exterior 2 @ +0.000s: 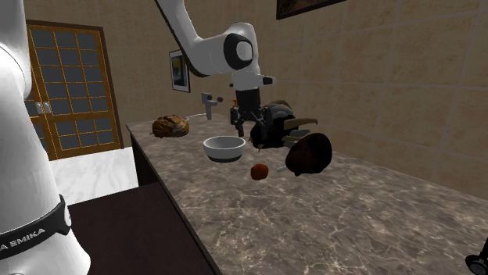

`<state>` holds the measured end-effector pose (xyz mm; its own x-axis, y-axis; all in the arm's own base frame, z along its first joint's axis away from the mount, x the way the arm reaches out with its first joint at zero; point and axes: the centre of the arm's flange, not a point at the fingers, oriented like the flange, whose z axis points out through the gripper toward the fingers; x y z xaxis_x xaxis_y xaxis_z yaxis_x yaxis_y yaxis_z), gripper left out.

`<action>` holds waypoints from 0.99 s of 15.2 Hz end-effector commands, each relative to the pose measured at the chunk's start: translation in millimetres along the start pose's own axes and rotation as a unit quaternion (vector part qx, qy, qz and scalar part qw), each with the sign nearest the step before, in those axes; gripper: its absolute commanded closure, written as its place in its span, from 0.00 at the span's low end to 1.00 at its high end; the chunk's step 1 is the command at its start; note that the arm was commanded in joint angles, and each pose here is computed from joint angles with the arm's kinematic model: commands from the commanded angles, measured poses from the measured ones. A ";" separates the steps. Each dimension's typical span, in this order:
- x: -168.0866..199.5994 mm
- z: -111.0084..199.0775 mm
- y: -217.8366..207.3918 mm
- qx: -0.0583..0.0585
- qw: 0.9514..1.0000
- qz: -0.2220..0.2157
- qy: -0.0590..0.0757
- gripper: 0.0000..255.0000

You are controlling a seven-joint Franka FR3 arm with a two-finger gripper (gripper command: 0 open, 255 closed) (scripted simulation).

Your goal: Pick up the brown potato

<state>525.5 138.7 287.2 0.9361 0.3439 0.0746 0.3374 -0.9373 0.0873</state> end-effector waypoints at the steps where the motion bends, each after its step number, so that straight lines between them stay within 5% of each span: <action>1: 13.3 21.5 -7.2 0.001 1.000 -0.008 0.003 0.00; 15: 118.1 155.5 -55.8 0.007 0.998 -0.058 0.022 0.00</action>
<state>627.2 218.4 143.3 0.8887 0.4458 0.1068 0.4388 -0.8947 0.0837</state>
